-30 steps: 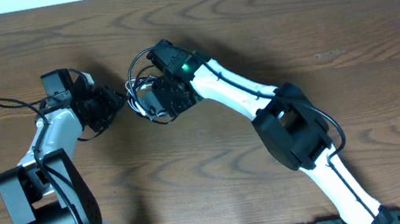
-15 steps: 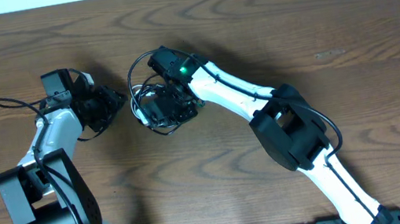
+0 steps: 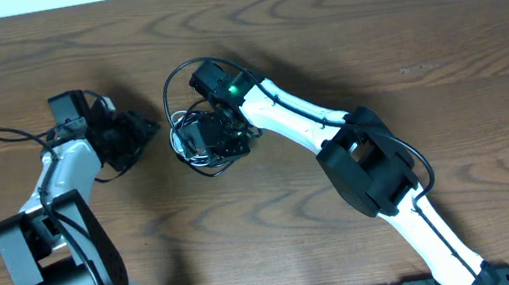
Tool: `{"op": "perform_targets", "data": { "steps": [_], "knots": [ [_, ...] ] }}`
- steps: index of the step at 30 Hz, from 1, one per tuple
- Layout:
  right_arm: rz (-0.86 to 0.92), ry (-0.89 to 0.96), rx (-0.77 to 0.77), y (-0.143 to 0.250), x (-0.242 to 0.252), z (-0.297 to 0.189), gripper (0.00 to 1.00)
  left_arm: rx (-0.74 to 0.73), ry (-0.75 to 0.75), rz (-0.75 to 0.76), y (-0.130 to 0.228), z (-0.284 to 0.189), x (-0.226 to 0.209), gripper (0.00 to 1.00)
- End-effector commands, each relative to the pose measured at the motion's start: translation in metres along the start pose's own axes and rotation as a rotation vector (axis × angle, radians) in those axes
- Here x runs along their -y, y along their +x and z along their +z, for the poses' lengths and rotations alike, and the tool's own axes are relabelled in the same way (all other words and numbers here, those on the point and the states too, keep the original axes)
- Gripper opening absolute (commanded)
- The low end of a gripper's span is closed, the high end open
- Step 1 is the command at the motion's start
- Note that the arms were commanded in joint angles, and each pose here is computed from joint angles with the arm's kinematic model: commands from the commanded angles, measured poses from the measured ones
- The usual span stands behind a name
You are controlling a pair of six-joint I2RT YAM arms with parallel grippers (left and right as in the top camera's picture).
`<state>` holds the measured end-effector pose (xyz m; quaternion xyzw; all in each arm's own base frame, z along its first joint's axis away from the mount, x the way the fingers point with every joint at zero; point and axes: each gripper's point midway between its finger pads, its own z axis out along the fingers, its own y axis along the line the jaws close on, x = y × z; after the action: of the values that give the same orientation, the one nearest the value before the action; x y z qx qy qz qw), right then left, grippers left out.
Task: Untangle cables
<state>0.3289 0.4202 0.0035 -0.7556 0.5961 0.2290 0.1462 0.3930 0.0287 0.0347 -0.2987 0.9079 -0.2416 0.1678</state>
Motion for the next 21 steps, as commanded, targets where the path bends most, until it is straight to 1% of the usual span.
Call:
{"op": "perform_targets", "data": {
  "steps": [1,5,7,8,12,16,21],
  "knots": [
    [0.198,-0.045,-0.058,0.022,-0.010,0.024,0.20,0.033,-0.013,-0.038,-0.010,-0.011,-0.009,0.52],
    [0.290,-0.046,-0.058,0.019,-0.012,0.026,0.08,0.032,-0.014,-0.041,-0.010,-0.011,-0.010,0.52],
    [0.317,-0.042,-0.056,0.018,-0.012,0.026,0.02,0.032,-0.015,-0.041,-0.011,-0.011,-0.010,0.52],
    [0.337,-0.035,-0.050,0.017,-0.010,0.026,0.01,0.032,-0.015,-0.041,-0.011,-0.011,-0.010,0.52],
    [0.448,0.010,-0.013,0.013,0.005,0.022,0.01,0.028,0.001,-0.044,-0.011,-0.012,-0.009,0.55],
    [0.642,0.045,0.048,0.011,0.025,-0.001,0.01,0.001,0.124,0.027,-0.009,-0.015,0.010,0.57],
    [0.761,-0.031,0.210,-0.006,0.036,-0.034,0.01,-0.013,0.215,0.085,-0.007,-0.018,0.025,0.57]
  ]
}}
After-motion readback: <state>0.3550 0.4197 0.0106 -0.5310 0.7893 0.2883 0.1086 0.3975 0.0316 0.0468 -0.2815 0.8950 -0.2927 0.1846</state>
